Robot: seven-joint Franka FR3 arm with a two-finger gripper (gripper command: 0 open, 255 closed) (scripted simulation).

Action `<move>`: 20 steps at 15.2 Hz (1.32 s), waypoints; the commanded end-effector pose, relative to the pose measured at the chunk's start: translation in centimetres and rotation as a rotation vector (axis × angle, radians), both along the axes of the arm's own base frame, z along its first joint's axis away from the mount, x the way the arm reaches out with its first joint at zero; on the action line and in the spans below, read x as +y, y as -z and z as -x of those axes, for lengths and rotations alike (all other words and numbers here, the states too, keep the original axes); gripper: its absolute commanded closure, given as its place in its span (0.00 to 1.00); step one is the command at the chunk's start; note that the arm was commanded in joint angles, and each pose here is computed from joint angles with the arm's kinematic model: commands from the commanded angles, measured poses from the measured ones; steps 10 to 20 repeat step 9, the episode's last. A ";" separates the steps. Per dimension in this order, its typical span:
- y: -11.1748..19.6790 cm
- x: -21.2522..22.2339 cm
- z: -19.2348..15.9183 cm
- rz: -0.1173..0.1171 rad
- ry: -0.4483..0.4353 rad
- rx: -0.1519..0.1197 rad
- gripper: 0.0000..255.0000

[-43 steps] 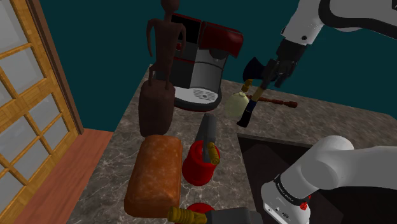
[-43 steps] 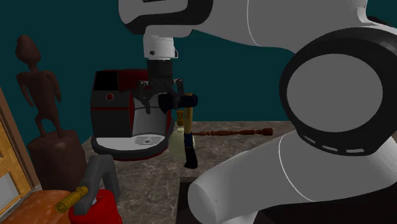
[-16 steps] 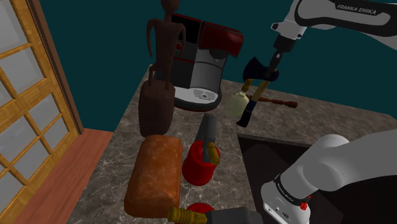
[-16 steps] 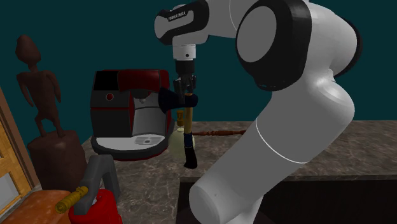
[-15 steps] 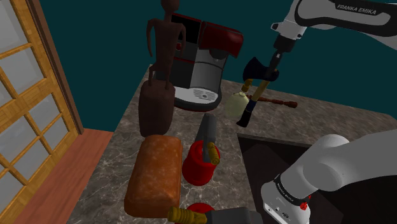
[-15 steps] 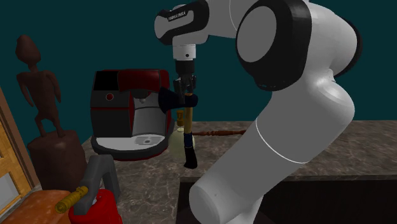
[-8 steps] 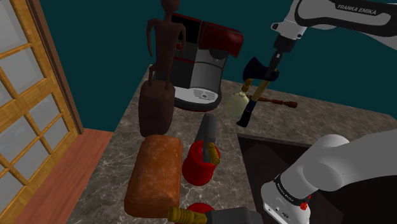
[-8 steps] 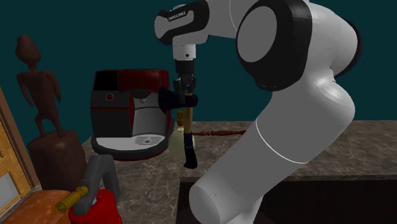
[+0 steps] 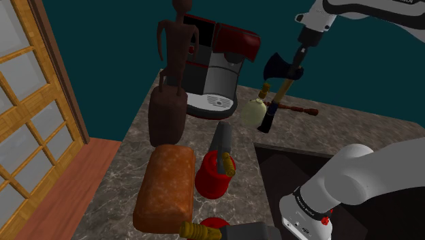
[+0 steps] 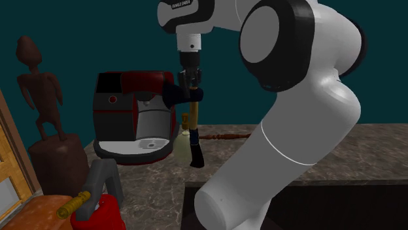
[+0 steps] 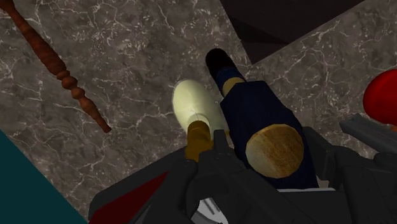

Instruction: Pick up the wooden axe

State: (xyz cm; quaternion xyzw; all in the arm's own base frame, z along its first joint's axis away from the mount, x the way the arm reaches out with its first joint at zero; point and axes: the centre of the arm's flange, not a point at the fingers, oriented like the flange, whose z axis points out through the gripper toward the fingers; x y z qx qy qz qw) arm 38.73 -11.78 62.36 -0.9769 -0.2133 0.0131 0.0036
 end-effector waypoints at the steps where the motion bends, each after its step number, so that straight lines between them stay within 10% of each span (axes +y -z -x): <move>1: -1.1 0.0 0.1 0.000 0.000 -0.001 1.00; 20: -4.3 0.0 0.1 0.000 0.000 -0.001 1.00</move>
